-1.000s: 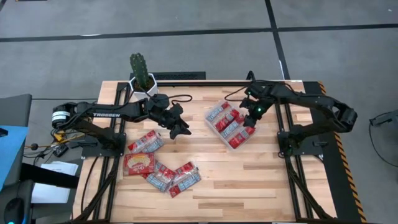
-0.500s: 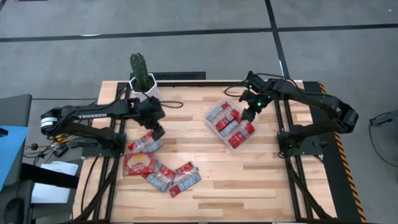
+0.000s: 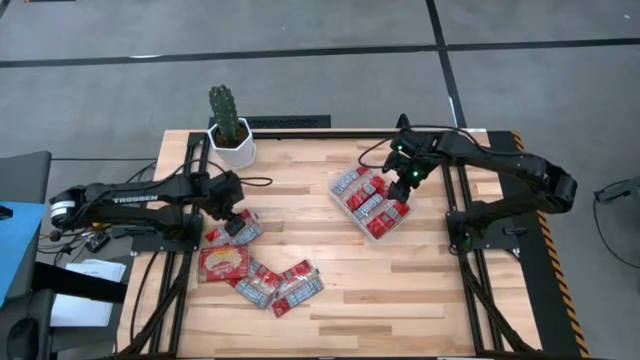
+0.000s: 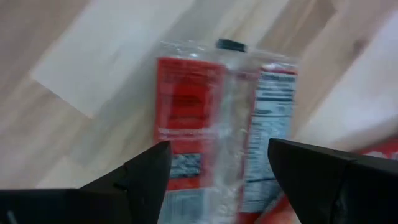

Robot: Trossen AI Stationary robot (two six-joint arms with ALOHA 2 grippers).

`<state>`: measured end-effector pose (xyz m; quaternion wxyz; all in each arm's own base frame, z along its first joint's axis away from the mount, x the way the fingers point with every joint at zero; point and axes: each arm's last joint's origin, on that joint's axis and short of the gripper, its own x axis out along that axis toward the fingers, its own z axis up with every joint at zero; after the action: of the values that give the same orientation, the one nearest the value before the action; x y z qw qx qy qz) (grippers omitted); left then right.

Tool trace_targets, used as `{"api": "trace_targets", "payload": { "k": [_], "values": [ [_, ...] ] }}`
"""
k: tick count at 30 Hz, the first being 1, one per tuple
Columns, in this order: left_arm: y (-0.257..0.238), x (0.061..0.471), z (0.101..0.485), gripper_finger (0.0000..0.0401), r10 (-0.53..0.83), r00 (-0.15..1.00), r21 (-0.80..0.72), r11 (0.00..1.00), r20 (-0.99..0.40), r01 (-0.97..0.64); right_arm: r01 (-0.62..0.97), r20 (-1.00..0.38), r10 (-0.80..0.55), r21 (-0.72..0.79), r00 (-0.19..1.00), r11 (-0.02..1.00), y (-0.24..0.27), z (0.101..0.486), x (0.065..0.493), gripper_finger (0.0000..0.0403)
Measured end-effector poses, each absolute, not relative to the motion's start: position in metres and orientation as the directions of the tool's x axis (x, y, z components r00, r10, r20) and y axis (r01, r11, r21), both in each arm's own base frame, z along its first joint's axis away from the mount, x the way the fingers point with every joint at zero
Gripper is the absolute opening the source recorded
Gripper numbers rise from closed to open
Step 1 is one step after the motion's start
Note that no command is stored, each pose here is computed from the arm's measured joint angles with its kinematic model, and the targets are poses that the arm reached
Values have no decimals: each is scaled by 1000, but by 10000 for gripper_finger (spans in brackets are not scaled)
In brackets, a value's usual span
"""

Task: Sort popcorn bags into baskets
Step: Put the red popcorn bag into the transparent bin

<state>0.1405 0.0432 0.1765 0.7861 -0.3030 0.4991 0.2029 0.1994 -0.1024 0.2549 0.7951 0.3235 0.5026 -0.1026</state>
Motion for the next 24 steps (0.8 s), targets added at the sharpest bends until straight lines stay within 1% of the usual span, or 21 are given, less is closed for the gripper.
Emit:
{"api": "trace_targets", "payload": {
  "k": [2,5,7,10,13,18,20,21,24],
  "values": [
    [43,139,174,256,36,424,-274,714,-905,-645,472,-861,165,413,481,779,-99,255,202,222],
    [44,135,169,255,121,356,-190,666,-927,-721,454,-850,165,420,500,786,-96,257,207,220],
    [45,136,164,253,128,329,-168,660,-936,-732,445,-843,163,424,513,789,-94,257,209,219],
    [45,139,154,249,82,300,-173,661,-950,-730,430,-836,162,425,525,797,-92,258,212,219],
    [44,146,144,248,-6,284,-212,680,-959,-702,421,-829,163,428,534,800,-91,259,214,219],
    [44,161,132,242,-190,306,-344,722,-933,-600,415,-828,173,434,533,800,-87,259,215,213],
    [44,165,125,224,-237,295,-372,714,-926,-593,413,-829,178,436,530,800,-85,259,216,211],
    [44,166,122,208,-257,282,-378,708,-924,-596,408,-829,181,436,530,802,-84,259,217,210],
    [45,172,115,141,-289,277,-398,724,-916,-563,394,-831,186,431,525,812,-80,259,218,205]
  ]
}}
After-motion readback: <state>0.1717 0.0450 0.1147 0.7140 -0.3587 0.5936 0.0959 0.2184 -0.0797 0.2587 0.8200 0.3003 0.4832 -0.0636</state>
